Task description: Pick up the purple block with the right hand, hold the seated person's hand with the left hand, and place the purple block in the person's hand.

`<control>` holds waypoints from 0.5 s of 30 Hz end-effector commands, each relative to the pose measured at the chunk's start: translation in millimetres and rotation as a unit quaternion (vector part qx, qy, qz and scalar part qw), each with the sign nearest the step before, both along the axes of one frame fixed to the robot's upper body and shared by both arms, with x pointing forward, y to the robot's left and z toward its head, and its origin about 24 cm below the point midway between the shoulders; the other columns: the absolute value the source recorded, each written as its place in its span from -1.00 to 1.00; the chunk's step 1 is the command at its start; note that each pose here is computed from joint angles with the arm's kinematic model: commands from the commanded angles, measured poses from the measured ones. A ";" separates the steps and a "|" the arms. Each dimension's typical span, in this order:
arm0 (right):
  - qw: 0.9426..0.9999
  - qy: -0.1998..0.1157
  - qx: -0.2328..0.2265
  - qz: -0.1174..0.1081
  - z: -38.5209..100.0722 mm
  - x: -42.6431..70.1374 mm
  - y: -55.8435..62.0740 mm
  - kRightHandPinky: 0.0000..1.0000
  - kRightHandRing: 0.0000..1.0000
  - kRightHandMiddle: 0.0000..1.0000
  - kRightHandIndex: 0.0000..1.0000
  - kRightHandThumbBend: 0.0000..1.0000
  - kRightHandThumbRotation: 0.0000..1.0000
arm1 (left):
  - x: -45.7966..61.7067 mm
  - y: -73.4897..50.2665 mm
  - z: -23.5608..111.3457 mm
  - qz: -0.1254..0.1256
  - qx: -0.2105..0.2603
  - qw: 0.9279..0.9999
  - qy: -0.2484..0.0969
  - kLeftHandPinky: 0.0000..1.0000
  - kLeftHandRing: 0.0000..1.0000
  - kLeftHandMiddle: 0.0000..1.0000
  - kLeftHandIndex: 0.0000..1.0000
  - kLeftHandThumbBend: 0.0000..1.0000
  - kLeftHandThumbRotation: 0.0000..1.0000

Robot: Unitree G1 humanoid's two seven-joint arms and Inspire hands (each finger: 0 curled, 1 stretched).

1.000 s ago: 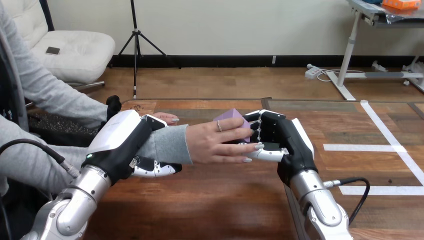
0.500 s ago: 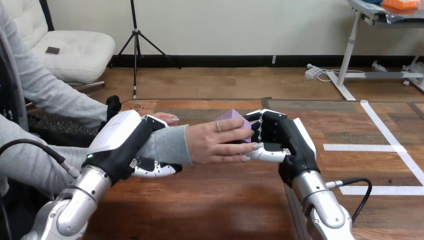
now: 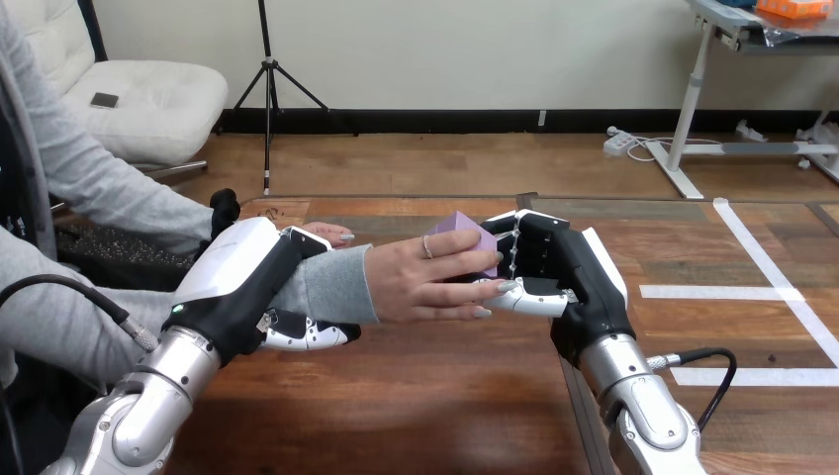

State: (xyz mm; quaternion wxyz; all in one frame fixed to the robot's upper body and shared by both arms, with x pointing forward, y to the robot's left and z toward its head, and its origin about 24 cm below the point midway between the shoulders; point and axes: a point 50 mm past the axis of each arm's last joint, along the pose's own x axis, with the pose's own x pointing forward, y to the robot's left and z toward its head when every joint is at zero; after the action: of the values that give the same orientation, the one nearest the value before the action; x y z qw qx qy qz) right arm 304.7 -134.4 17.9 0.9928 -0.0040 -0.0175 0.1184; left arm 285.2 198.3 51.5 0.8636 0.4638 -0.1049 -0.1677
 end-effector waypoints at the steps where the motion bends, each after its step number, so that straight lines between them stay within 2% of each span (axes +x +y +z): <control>1: 0.998 -0.050 0.013 0.040 25.4 7.1 19.9 -0.34 -0.26 -0.18 -0.17 0.79 -1.00 | 21.5 -31.3 46.5 -0.044 -0.049 0.993 -0.101 -0.65 -0.56 -0.43 -0.36 0.21 -1.00; 15: 0.998 -0.039 -0.006 0.050 22.8 8.1 16.4 -0.32 -0.24 -0.17 -0.14 0.78 -1.00 | 19.0 -28.0 45.9 -0.043 -0.053 0.993 -0.099 -0.60 -0.49 -0.36 -0.31 0.29 -1.00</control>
State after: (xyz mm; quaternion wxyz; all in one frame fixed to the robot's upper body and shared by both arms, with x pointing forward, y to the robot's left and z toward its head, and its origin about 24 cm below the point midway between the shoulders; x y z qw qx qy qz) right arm 303.7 -134.7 18.1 0.9919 -0.0057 -0.0140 0.1263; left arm 285.5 197.9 51.8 0.8639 0.4631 -0.1057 -0.1675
